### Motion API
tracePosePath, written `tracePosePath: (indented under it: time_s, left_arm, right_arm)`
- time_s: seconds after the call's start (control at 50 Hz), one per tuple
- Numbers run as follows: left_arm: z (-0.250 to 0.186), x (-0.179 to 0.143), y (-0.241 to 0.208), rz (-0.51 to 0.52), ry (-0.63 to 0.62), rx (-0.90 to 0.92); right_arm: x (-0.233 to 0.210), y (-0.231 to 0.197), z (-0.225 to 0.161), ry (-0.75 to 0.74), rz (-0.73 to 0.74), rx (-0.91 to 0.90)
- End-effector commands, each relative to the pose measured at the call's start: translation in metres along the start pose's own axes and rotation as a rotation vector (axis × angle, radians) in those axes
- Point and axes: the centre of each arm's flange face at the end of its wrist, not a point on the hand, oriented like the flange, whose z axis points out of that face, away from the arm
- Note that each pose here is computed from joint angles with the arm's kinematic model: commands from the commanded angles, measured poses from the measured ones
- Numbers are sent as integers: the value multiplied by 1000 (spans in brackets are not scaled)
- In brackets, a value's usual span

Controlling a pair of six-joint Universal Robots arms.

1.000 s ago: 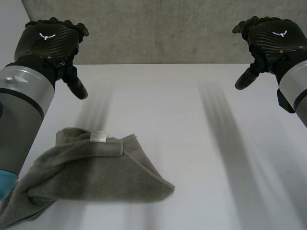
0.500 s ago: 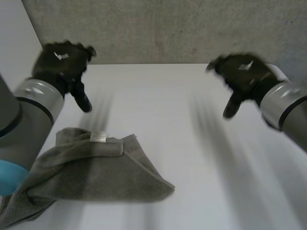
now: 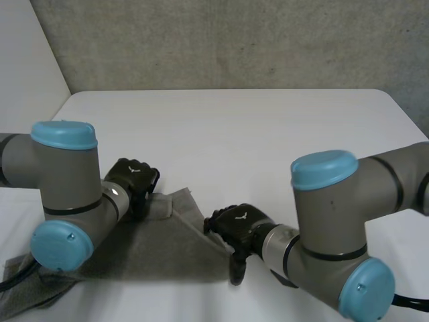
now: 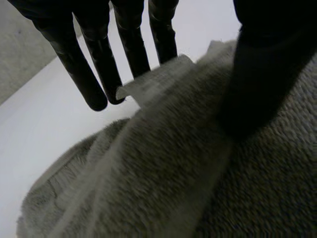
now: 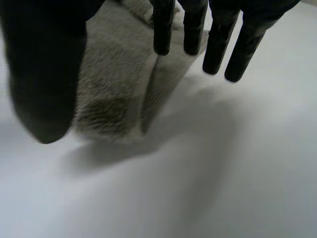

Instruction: Fold the towel.

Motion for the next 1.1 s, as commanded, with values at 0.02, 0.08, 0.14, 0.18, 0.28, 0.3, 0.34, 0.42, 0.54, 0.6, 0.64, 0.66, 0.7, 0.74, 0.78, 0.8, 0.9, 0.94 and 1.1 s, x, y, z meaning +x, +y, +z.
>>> tracePosePath:
  time_s: [0.02,0.08,0.14,0.18,0.28,0.3,0.34,0.42,0.54,0.6,0.64,0.66,0.7,0.74,0.78,0.8,0.9,0.94,1.1]
  left_arm:
    - [-2,-1,-3,-2,-4,9]
    - [-7,-3,-14,-2,-12,48]
    - [-15,-10,-32,-4,-35,110]
    - [-20,-16,-44,-8,-52,152]
    - [-30,-44,-105,-40,-169,399]
    - [-30,-44,-105,-40,-170,400]
    - [-48,-73,-152,-105,-295,603]
    - [-79,-103,-193,-221,-431,822]
    - [-122,-135,-220,-365,-531,1048]
    - [-114,-128,-198,-411,-468,1005]
    - [-103,-116,-183,-405,-405,955]
    - [-103,-116,-183,-405,-405,955]
    - [-91,-97,-162,-378,-320,888]
    - [-82,-79,-139,-349,-237,816]
    - [-75,-63,-118,-327,-170,758]
    - [-70,-49,-96,-312,-104,701]
    - [-60,-24,-46,-304,-26,580]
    - [-58,-23,-32,-312,-30,542]
    - [-51,-42,1,-322,-101,445]
  right_arm:
    - [-10,9,8,-23,-17,-10]
    - [-10,7,11,-11,-25,14]
    - [-2,-1,12,43,-31,49]
    - [5,-9,11,86,-32,76]
    - [25,-76,-7,250,-72,319]
    - [33,-108,-22,306,-82,443]
    - [49,-142,-40,376,-85,587]
    - [90,-218,-111,547,-126,993]
    - [79,-221,-129,474,-256,985]
    - [74,-205,-116,421,-272,889]
    - [67,-187,-103,368,-288,796]
    - [60,-169,-93,325,-304,702]
    - [53,-149,-83,303,-326,613]
    - [42,-120,-70,277,-371,501]
    - [40,-109,-65,274,-374,463]
    - [40,-109,-65,274,-374,462]
    - [40,-76,-54,282,-345,340]
    - [39,-62,-49,263,-335,296]
    - [36,-21,-37,218,-340,122]
